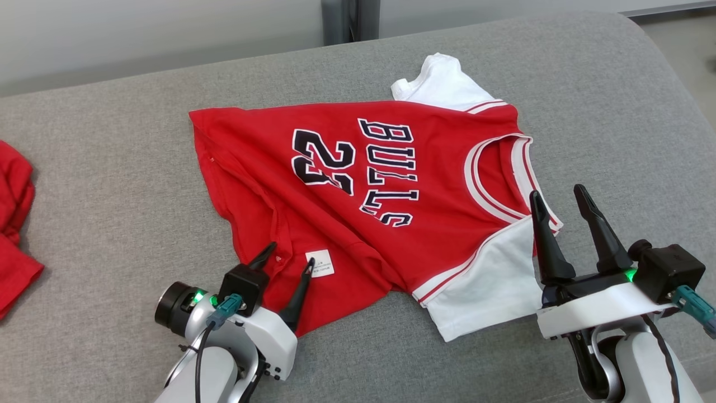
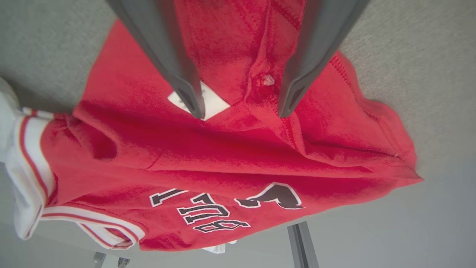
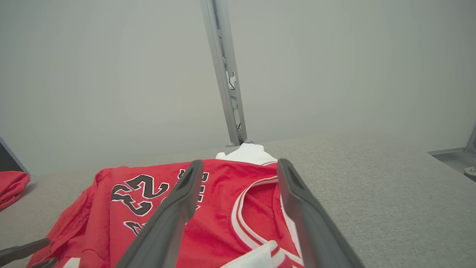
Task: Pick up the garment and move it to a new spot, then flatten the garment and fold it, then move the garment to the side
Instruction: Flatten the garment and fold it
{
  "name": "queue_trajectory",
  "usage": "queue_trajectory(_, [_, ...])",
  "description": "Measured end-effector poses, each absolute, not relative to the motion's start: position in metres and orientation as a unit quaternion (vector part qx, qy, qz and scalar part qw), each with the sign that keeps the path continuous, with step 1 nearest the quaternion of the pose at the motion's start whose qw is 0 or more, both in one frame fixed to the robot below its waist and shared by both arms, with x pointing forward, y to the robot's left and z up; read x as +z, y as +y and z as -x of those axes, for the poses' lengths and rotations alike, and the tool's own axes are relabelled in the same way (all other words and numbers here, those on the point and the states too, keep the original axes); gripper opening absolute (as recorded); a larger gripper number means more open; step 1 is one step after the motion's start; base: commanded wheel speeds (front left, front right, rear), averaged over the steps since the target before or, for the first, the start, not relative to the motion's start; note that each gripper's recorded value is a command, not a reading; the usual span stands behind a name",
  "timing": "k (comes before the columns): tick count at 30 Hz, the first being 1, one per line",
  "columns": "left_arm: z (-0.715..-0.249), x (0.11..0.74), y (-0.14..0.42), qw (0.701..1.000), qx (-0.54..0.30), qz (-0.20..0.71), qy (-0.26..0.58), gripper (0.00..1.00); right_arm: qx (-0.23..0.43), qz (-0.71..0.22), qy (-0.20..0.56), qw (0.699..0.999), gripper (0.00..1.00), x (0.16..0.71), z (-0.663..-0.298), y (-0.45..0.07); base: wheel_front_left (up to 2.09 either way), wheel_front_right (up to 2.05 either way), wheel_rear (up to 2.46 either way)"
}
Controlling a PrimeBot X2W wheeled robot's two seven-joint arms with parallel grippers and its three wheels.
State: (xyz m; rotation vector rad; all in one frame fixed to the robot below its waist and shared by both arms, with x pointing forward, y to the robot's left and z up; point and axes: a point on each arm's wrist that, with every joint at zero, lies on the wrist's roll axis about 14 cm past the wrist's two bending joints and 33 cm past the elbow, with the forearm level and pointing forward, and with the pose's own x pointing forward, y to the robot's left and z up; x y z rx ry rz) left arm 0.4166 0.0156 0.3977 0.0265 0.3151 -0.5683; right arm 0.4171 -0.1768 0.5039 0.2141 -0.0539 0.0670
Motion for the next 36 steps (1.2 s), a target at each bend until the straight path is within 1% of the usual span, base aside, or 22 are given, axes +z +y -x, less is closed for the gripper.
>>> queue_trajectory(8, [-0.418, 0.387, 0.020, 0.946, -0.270, -0.024, 0.177, 1.00, 0.031, -0.109, -0.024, 0.993, 1.00, 0.500, -0.417, -0.178, 0.00, 0.00, 0.00])
queue_trajectory(9, [-0.418, 0.387, 0.020, 0.946, -0.270, -0.022, 0.178, 0.93, 0.031, -0.109, -0.023, 0.993, 1.00, 0.499, -0.417, -0.177, 0.00, 0.00, 0.00])
queue_trajectory(11, [-0.418, 0.386, 0.020, 0.945, -0.272, -0.022, 0.181, 0.19, 0.032, -0.110, -0.025, 0.993, 1.00, 0.499, -0.418, -0.177, 0.00, 0.00, 0.00])
queue_trajectory(12, [-0.418, 0.386, 0.020, 0.945, -0.272, -0.022, 0.181, 0.00, 0.032, -0.110, -0.025, 0.993, 1.00, 0.499, -0.418, -0.177, 0.00, 0.00, 0.00])
queue_trajectory(20, [-0.421, 0.392, 0.026, 0.949, -0.261, -0.013, 0.174, 0.00, 0.036, -0.113, -0.026, 0.993, 1.00, 0.500, -0.420, -0.173, 0.00, 0.00, 0.00])
queue_trajectory(26, [-0.424, 0.419, 0.034, 0.960, -0.239, 0.039, 0.144, 0.00, 0.035, -0.111, -0.022, 0.993, 1.00, 0.498, -0.417, -0.173, 0.00, 0.00, 0.00])
queue_trajectory(30, [-0.418, 0.438, 0.046, 0.966, -0.216, 0.079, 0.121, 0.00, 0.022, -0.111, 0.009, 0.994, 1.00, 0.482, -0.409, -0.180, 0.00, 0.00, 0.00])
queue_trajectory(33, [-0.410, 0.448, 0.055, 0.968, -0.209, 0.091, 0.107, 0.00, 0.016, -0.115, 0.038, 0.993, 1.00, 0.464, -0.399, -0.181, 0.00, 0.00, 0.00])
queue_trajectory(34, [-0.403, 0.454, 0.061, 0.970, -0.201, 0.099, 0.099, 0.00, 0.011, -0.125, 0.060, 0.990, 1.00, 0.449, -0.389, -0.180, 0.00, 0.00, 0.00])
queue_trajectory(36, [-0.397, 0.460, 0.068, 0.972, -0.192, 0.104, 0.089, 0.00, -0.003, -0.141, 0.080, 0.987, 1.00, 0.435, -0.379, -0.185, 0.00, 0.00, 0.00])
